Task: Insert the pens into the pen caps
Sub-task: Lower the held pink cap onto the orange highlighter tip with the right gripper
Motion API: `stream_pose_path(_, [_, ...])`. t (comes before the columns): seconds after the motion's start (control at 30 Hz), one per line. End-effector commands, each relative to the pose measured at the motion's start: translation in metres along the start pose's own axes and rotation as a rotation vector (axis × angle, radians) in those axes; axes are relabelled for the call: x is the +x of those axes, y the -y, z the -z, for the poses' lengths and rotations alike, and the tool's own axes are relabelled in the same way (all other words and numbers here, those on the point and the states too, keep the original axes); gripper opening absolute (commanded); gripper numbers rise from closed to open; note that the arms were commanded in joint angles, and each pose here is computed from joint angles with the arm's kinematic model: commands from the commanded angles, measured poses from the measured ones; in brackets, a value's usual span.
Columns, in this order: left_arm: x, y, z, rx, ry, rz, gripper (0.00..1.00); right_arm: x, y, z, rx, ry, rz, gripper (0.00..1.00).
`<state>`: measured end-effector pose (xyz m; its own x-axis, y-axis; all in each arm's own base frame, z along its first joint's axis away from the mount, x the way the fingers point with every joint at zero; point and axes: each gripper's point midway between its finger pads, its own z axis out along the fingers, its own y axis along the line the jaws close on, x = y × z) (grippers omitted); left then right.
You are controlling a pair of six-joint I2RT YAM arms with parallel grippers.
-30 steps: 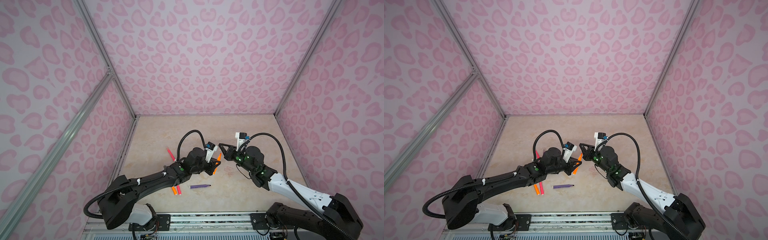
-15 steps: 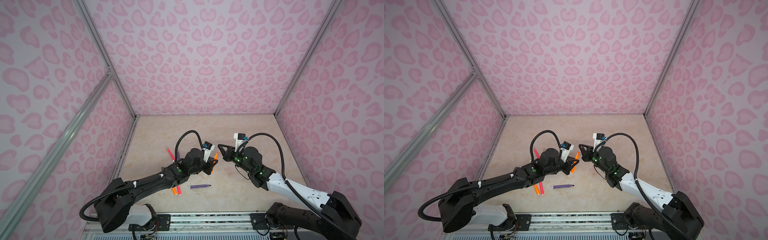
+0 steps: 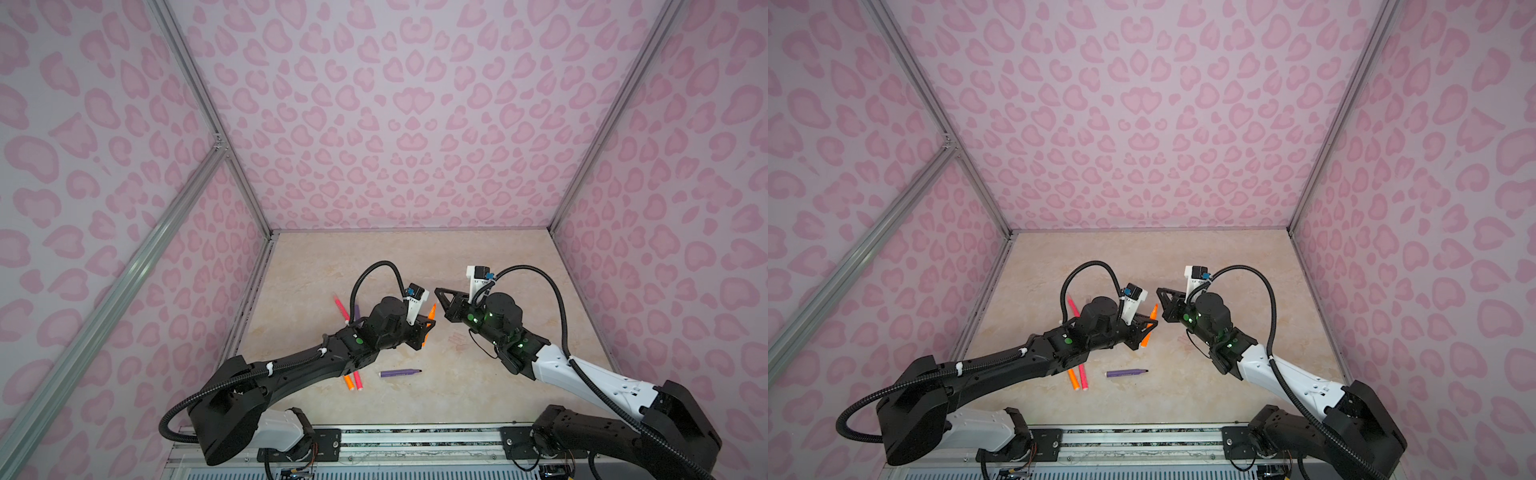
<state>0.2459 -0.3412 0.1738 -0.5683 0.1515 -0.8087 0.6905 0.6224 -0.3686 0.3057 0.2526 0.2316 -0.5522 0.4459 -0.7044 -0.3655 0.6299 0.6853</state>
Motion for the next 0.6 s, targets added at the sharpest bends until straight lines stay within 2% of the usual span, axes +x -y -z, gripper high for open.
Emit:
stream_pose_path(0.0, [-0.0098, 0.0054, 0.0007, 0.025, 0.035, -0.010, 0.03, -0.0047, 0.0011, -0.0008, 0.011, 0.023, -0.001, 0.00])
stream_pose_path(0.57, [-0.0102, 0.0015, 0.0013, 0.004, 0.037, -0.007, 0.03, 0.0040, -0.0077, -0.0056, -0.031, -0.002, -0.002, 0.00])
